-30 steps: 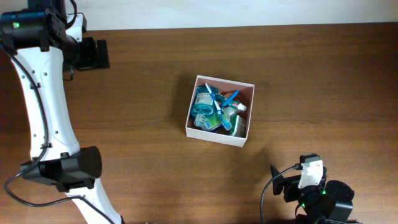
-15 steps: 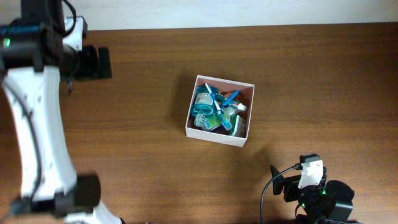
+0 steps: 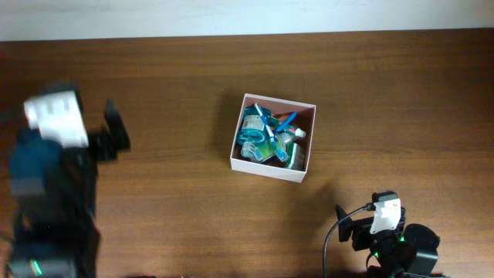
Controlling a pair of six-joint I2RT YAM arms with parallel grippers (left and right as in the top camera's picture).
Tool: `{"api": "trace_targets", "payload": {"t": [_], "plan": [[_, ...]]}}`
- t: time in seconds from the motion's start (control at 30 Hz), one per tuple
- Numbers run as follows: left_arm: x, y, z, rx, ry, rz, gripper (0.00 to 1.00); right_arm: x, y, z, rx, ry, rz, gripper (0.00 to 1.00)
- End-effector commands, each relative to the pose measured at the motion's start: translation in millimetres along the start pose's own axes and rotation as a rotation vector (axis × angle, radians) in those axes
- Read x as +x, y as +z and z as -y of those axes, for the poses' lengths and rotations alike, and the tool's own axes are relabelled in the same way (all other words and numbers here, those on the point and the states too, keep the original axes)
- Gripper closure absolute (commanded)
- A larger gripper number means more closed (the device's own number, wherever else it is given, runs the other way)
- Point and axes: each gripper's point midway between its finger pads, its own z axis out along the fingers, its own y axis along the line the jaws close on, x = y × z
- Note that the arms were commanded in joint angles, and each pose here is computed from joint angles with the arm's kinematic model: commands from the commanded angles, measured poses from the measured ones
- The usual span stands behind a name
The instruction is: Pack container
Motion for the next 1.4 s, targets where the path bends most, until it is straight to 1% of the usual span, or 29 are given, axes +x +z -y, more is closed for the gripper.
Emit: {"api": "trace_targets", "payload": {"t": [0.0,0.13,0.23,0.3,0.4,0.53,0.67,0.97,1.37], "plan": [[61.2,-3.1,-1.3,-0.010,0.017,-0.014,0.01,-1.0,-0.2,-0.7,-0.005,0.008,0.009,0.01],[134.6,-4.7,6.8,0.033,0.022,-0.043,0.01,-1.0,-0.2,-0.7,-0.005,0.008,0.009,0.01],[170.9,-3.9,9.7,0.046,0.021,-0.045,0.01,-0.9,-0.2,-0.7,-0.005,0.008,0.009,0.01],[187.4,-1.1,11.4,0.050,0.017,-0.017,0.01,-0.9,-0.2,-0.7,-0.005,0.008,0.009,0.01],[199.0,1.8,12.0,0.049,0.012,0.016,0.01,-1.0,-0.2,-0.7,-0.005,0.008,0.009,0.01],[223.3,5.8,13.2,0.049,0.012,0.015,0.01,-1.0,-0.2,-0.7,-0.005,0.008,0.009,0.01],[238.6,8.6,13.9,0.049,0.013,0.009,0.01,-1.0,-0.2,-0.7,-0.005,0.008,0.009,0.01],[227.2,5.0,13.0,0.047,0.003,0.070,0.00,-0.7,-0.2,-0.8,-0.005,0.008,0.008,0.01],[227.6,5.1,13.1,0.047,0.004,0.068,0.01,-0.3,-0.2,-0.8,-0.006,0.009,0.006,0.01]]}}
